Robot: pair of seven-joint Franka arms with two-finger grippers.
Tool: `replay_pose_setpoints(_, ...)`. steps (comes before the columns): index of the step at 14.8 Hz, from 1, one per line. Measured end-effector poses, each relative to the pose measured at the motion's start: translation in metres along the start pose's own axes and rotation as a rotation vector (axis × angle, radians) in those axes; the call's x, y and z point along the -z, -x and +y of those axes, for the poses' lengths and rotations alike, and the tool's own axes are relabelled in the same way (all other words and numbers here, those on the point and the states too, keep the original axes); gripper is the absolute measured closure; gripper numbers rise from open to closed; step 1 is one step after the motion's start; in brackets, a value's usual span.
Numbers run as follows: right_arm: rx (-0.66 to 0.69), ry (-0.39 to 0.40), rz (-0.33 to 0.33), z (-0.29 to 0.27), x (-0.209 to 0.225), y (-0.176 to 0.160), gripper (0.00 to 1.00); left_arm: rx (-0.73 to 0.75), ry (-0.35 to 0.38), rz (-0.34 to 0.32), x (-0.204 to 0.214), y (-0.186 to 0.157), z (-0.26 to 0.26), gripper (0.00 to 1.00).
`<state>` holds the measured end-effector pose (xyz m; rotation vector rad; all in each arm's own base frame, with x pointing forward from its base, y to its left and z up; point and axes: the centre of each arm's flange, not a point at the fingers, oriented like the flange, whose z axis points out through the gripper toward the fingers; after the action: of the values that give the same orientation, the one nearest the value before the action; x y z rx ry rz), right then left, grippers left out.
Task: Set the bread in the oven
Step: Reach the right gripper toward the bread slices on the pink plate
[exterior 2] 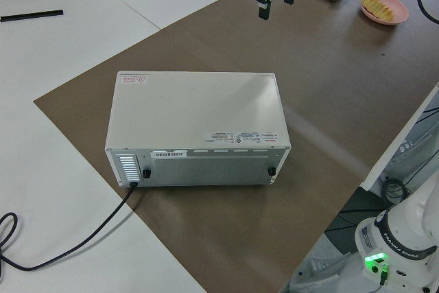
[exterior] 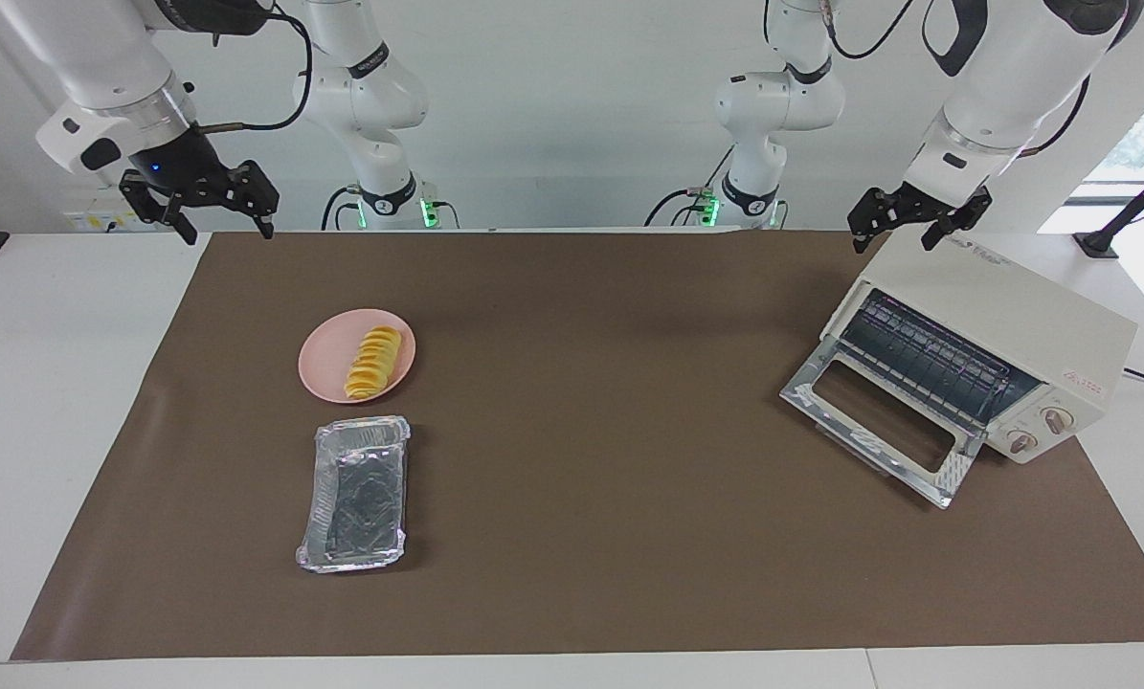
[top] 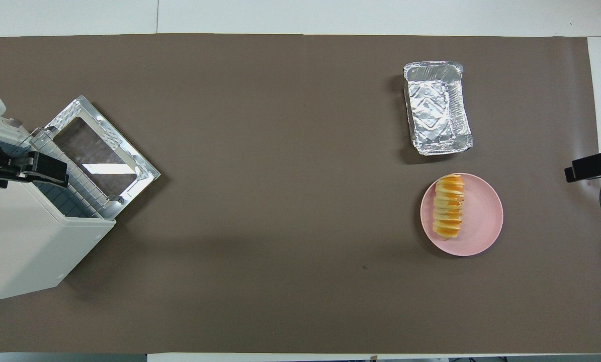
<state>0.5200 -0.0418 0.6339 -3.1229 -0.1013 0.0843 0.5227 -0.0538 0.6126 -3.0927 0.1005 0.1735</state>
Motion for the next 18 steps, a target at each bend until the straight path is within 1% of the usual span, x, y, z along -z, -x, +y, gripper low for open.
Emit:
replay_pose_setpoints(7,0.000,0.000,-0.002,0.000,0.000,0.000,0.00,0.000,0.000,0.000,0.000,0.000,0.000,0.00)
replay_pose_setpoints(10,0.001,-0.004,-0.019,-0.001,-0.008,0.001,0.00,0.000,0.000,0.000,0.000,0.000,0.000,0.00)
replay_pose_setpoints(12,0.012,-0.006,-0.038,-0.007,-0.021,0.004,0.00,0.000,0.000,0.000,0.000,0.000,0.000,0.00)
replay_pose_setpoints(14,0.031,-0.001,-0.030,-0.019,-0.043,0.008,0.00,0.000,0.000,0.000,0.000,0.000,0.000,0.00)
replay_pose_setpoints(16,0.044,0.005,-0.022,-0.027,-0.077,0.016,0.00,0.000,0.000,0.000,0.000,0.000,0.000,0.00)
replay_pose_setpoints(18,0.056,0.009,-0.031,-0.035,-0.110,0.021,0.00,0.000,0.000,0.000,0.000,0.000,0.000,0.00)
